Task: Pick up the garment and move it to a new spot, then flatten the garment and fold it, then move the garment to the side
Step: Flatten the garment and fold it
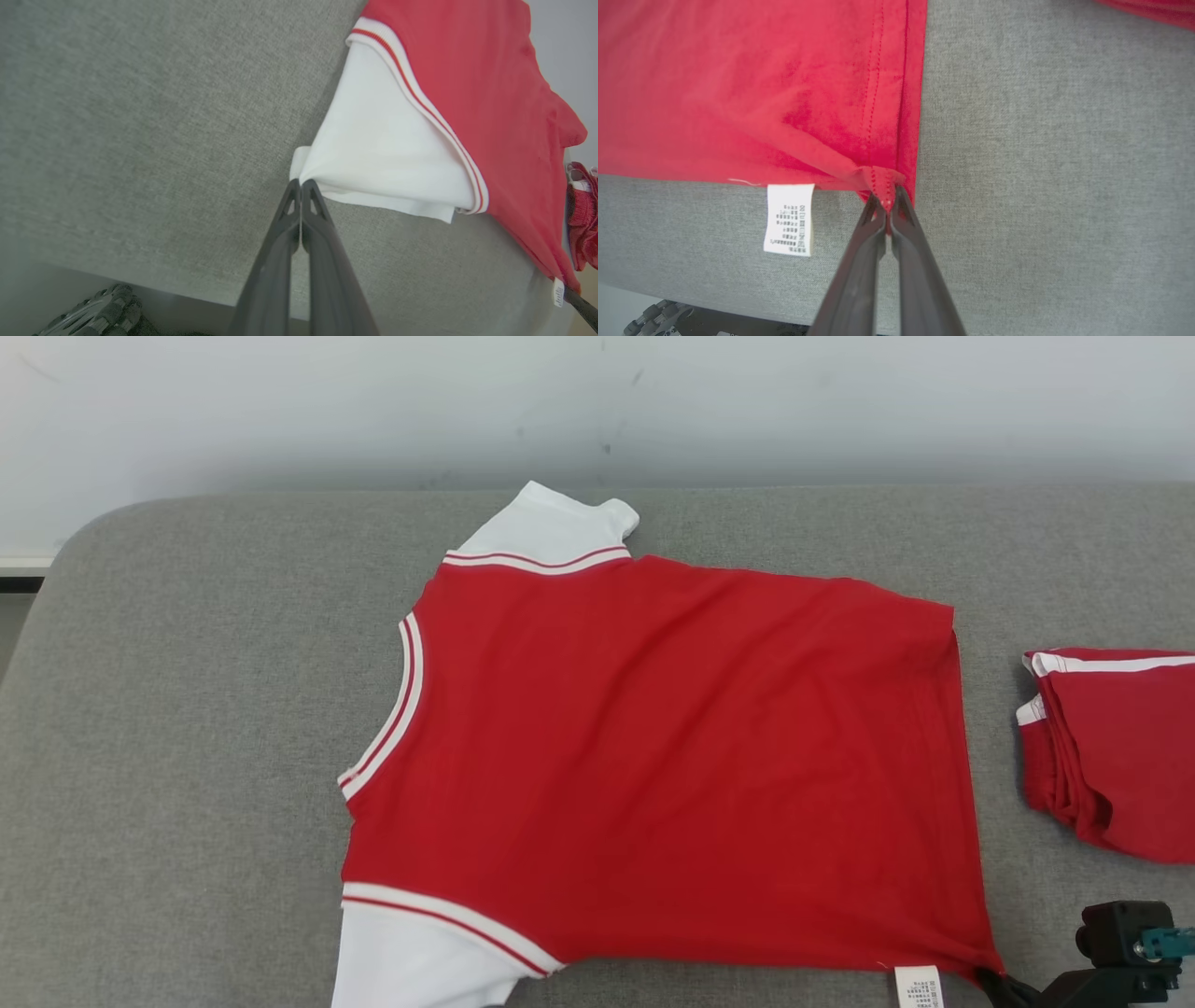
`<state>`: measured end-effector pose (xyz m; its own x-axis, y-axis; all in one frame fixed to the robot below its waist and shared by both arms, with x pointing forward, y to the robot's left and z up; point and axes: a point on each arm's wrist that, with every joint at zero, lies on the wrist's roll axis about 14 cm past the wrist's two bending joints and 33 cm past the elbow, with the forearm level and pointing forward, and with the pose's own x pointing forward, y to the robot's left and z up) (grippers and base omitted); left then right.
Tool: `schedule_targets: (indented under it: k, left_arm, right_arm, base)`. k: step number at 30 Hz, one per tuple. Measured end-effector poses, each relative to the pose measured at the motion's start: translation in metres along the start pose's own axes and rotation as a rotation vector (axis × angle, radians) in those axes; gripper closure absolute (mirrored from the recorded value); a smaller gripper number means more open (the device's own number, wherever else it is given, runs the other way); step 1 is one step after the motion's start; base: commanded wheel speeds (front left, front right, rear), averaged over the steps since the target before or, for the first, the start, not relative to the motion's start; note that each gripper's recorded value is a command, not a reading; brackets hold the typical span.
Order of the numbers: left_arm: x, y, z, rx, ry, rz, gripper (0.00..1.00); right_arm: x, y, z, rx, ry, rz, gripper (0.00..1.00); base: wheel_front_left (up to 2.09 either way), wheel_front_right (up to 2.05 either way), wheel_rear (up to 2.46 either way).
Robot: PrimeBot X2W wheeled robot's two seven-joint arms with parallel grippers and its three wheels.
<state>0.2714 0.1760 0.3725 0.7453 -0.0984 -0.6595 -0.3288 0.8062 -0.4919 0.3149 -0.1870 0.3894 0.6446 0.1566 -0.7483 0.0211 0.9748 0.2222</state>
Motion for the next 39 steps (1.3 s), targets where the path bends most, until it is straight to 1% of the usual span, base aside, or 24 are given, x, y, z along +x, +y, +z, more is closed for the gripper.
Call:
schedule_targets:
  k: [5, 9, 10, 11, 12, 13, 14, 15, 19, 22, 25, 27, 28, 31, 33, 35, 39]
  left_arm:
    - [-0.008, 0.005, -0.014, -0.017, 0.055, 0.013, 1.0]
    - [-0.01, 0.003, -0.011, -0.022, 0.051, 0.008, 1.0]
    - [-0.01, 0.002, -0.008, -0.022, 0.045, 0.007, 1.0]
    - [-0.01, 0.003, -0.003, -0.022, 0.024, 0.012, 1.0]
    - [-0.01, 0.004, 0.0, -0.016, 0.018, 0.015, 1.0]
    - [-0.01, 0.004, 0.001, -0.014, 0.014, 0.017, 0.75]
    - [-0.01, 0.004, 0.002, -0.013, 0.012, 0.019, 0.23]
    - [-0.009, 0.005, 0.001, -0.006, 0.019, 0.022, 0.0]
    - [-0.01, 0.01, -0.003, 0.017, 0.046, 0.046, 0.0]
    - [-0.012, 0.019, 0.001, 0.03, 0.031, 0.073, 0.0]
    - [-0.014, 0.028, 0.017, 0.06, -0.03, 0.109, 0.0]
    - [-0.017, 0.027, 0.041, 0.078, -0.13, 0.114, 0.0]
    - [-0.018, 0.022, 0.061, 0.093, -0.214, 0.106, 0.0]
    - [-0.026, -0.016, 0.119, 0.206, -0.434, 0.024, 0.0]
    - [-0.033, -0.042, 0.141, 0.221, -0.542, -0.045, 0.0]
    - [-0.038, -0.065, 0.148, 0.255, -0.6, -0.108, 0.0]
    - [-0.045, -0.093, 0.146, 0.319, -0.662, -0.188, 0.0]
  right_arm:
    - [-0.001, -0.006, -0.001, 0.0, 0.011, -0.021, 1.0]
    - [0.0, -0.01, 0.003, -0.002, 0.006, -0.031, 1.0]
    - [0.001, -0.01, 0.004, -0.002, 0.004, -0.031, 0.87]
    - [0.001, -0.009, 0.005, -0.004, 0.003, -0.029, 0.18]
    - [0.003, -0.008, 0.006, -0.004, 0.003, -0.026, 0.0]
    - [0.003, -0.007, 0.006, -0.004, 0.003, -0.024, 0.0]
    - [0.004, -0.006, 0.005, -0.004, 0.007, -0.022, 0.0]
    - [0.004, -0.006, 0.004, -0.004, 0.014, -0.021, 0.0]
    - [0.004, -0.004, 0.003, -0.003, 0.021, -0.017, 0.0]
    - [0.002, -0.003, 0.006, -0.005, 0.009, -0.017, 0.0]
    - [-0.003, -0.005, 0.018, -0.014, -0.04, -0.026, 0.0]
    - [-0.007, -0.005, 0.03, -0.023, -0.091, -0.031, 0.0]
    - [-0.009, -0.004, 0.038, -0.03, -0.127, -0.032, 0.0]
    - [-0.015, 0.009, 0.065, -0.032, -0.239, -0.001, 0.0]
    - [-0.019, 0.022, 0.08, -0.017, -0.31, 0.031, 0.0]
    - [-0.023, 0.032, 0.094, -0.019, -0.383, 0.049, 0.0]
    - [-0.036, 0.061, 0.124, 0.016, -0.539, 0.123, 0.0]
  base:
    - [0.0, 0.0, 0.0]
    - [0.0, 0.0, 0.0]
    - [0.0, 0.0, 0.0]
    - [0.0, 0.0, 0.0]
    - [0.0, 0.0, 0.0]
    - [0.0, 0.0, 0.0]
    - [0.0, 0.0, 0.0]
    - [0.0, 0.0, 0.0]
    - [0.0, 0.0, 0.0]
    - [0.0, 0.0, 0.0]
    - [0.0, 0.0, 0.0]
    - [0.0, 0.0, 0.0]
    - [0.0, 0.0, 0.0]
    - [0.0, 0.0, 0.0]
    - [0.0, 0.0, 0.0]
    - [0.0, 0.0, 0.0]
    - [0.0, 0.0, 0.0]
